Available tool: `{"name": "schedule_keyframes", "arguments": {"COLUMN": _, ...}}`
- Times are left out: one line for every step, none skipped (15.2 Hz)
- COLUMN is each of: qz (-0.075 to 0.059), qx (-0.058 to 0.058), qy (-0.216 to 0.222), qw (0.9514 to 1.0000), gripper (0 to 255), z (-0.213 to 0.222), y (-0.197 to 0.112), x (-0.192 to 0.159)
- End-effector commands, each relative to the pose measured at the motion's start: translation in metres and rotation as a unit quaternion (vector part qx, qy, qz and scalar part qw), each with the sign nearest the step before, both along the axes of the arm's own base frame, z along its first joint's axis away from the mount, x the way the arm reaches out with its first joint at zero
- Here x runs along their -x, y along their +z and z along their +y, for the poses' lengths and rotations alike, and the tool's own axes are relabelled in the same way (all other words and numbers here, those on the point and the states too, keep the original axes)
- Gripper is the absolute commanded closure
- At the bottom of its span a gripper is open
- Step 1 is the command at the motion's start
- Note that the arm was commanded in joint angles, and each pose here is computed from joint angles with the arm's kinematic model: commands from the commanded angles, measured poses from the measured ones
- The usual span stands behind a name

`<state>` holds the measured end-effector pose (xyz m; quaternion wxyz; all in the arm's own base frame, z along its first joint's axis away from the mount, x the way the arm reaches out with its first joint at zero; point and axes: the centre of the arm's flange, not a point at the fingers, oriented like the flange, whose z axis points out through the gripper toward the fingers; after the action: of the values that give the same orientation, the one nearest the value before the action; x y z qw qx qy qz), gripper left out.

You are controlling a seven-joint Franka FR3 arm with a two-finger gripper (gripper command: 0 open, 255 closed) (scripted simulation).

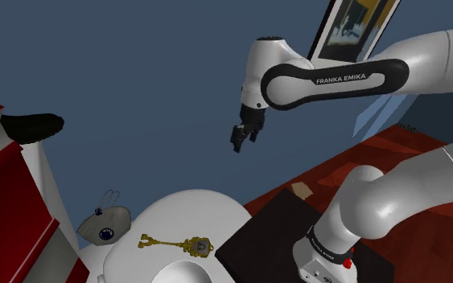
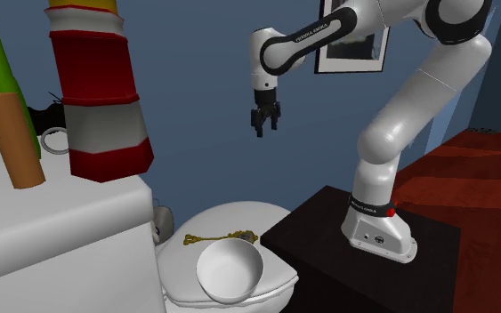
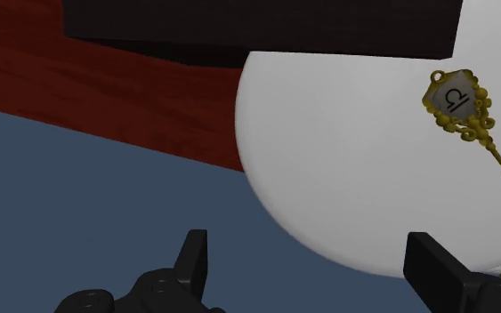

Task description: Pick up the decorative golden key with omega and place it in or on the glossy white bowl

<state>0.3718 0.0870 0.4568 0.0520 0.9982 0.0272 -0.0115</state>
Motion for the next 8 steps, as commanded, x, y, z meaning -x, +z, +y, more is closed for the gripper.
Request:
{"name": "schedule_keyframes", "arguments": {"qz": 0.005, "qx": 0.003, "qy": 0.019, "qw": 0.9998, "gripper": 0, "z": 0.016, "y": -0.017, "x": -0.005}}
{"name": "schedule_keyframes", "arguments": {"qz": 0.007, "qx": 0.004, "qy": 0.028, "qw": 0.9996, "gripper": 0, "z": 0.026, "y": -0.027, "x": -0.008}}
{"name": "schedule_keyframes", "arguments": {"qz": 0.010, "qx": 0.006, "qy": 0.037, "qw": 0.9992, "gripper": 0, "z": 0.036, "y": -0.036, "x": -0.011}}
{"name": "schedule_keyframes", "arguments": {"qz": 0.013, "qx": 0.007, "qy": 0.047, "qw": 0.9988, "gripper": 0, "z": 0.045, "y": -0.045, "x": -0.013}}
{"name": "schedule_keyframes", "arguments": {"qz": 0.015, "qx": 0.008, "qy": 0.056, "qw": 0.9983, "gripper": 0, "z": 0.055, "y": -0.054, "x": -0.015}}
{"name": "schedule_keyframes", "arguments": {"qz": 0.018, "qx": 0.010, "qy": 0.065, "qw": 0.9977, "gripper": 0, "z": 0.065, "y": -0.063, "x": -0.017}}
{"name": "schedule_keyframes", "arguments": {"qz": 0.020, "qx": 0.011, "qy": 0.074, "qw": 0.9970, "gripper": 0, "z": 0.075, "y": -0.073, "x": -0.019}}
{"name": "schedule_keyframes", "arguments": {"qz": 0.023, "qx": 0.013, "qy": 0.084, "qw": 0.9961, "gripper": 0, "z": 0.085, "y": -0.082, "x": -0.021}}
